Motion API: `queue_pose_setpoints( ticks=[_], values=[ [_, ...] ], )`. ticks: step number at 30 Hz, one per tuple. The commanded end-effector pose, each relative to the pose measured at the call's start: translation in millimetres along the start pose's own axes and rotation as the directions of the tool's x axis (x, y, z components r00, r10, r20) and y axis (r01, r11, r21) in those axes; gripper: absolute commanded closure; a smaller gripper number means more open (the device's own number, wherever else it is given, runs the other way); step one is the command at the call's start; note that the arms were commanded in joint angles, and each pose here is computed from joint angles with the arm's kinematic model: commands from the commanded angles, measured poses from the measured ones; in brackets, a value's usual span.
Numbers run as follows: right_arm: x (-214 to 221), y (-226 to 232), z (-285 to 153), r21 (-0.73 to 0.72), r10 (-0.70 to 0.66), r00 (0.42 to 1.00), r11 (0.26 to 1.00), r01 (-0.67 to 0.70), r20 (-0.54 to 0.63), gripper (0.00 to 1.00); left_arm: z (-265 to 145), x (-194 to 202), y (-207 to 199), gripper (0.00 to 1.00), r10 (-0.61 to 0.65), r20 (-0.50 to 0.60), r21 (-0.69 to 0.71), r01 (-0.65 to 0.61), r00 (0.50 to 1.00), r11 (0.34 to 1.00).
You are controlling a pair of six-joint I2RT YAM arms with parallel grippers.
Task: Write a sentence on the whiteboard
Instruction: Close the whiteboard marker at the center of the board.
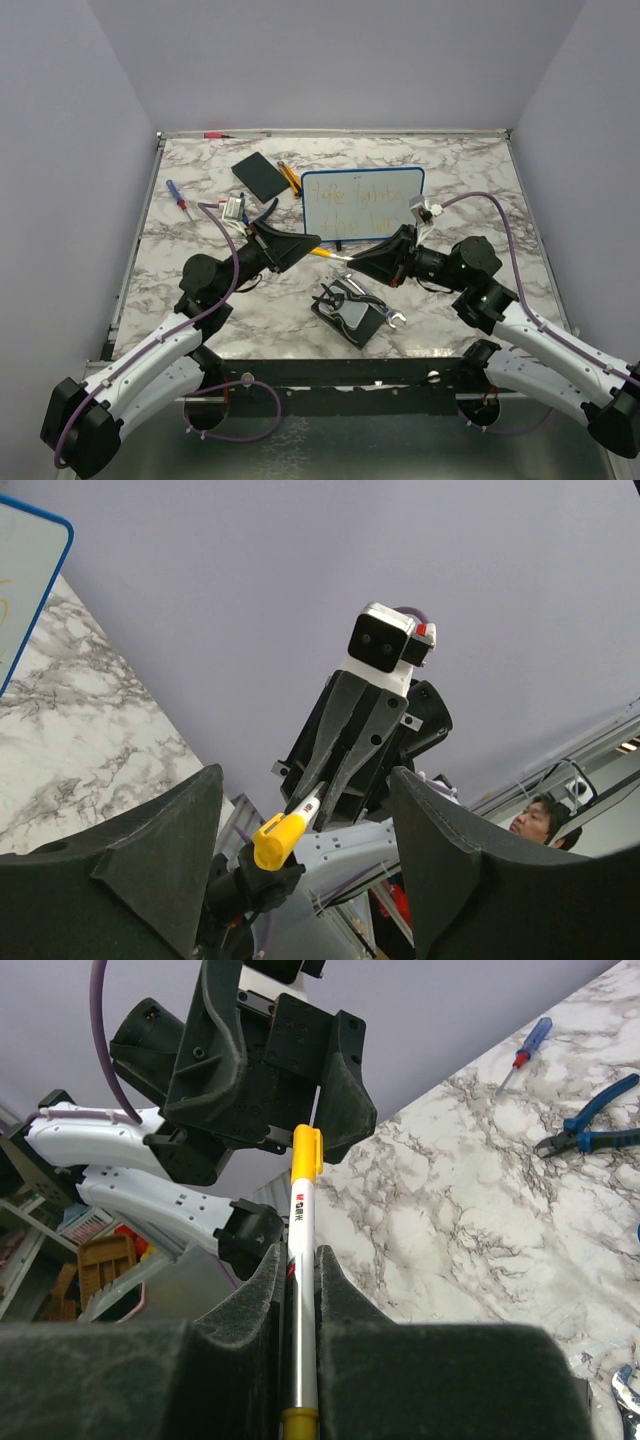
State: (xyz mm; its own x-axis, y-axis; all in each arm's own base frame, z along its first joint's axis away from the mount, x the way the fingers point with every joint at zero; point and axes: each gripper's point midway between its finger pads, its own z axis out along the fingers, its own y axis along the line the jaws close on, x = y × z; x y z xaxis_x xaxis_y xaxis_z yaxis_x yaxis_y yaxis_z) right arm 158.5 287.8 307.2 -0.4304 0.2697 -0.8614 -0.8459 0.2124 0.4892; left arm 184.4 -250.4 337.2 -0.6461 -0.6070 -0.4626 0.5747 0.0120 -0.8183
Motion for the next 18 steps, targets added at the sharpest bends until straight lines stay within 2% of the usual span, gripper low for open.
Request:
queue_pose_setpoints(
  ticks=[1,9,18],
  values=[
    [-9,11,3,-0.054,-0.022,1.000,0.998,0.024,0.021,1.00,0,3,-4,0.41,-0.003,-0.026,0.025,0.004,1.000,1.000],
    [-12,7,1,-0.025,-0.031,0.999,0.999,0.032,0.035,1.00,-1,5,1,0.56,-0.017,-0.028,0.009,0.018,0.999,1.000],
    [-14,7,1,-0.023,-0.040,0.998,0.999,0.041,0.042,1.00,-1,9,7,0.57,-0.030,-0.045,-0.007,0.030,0.999,1.000]
  ],
)
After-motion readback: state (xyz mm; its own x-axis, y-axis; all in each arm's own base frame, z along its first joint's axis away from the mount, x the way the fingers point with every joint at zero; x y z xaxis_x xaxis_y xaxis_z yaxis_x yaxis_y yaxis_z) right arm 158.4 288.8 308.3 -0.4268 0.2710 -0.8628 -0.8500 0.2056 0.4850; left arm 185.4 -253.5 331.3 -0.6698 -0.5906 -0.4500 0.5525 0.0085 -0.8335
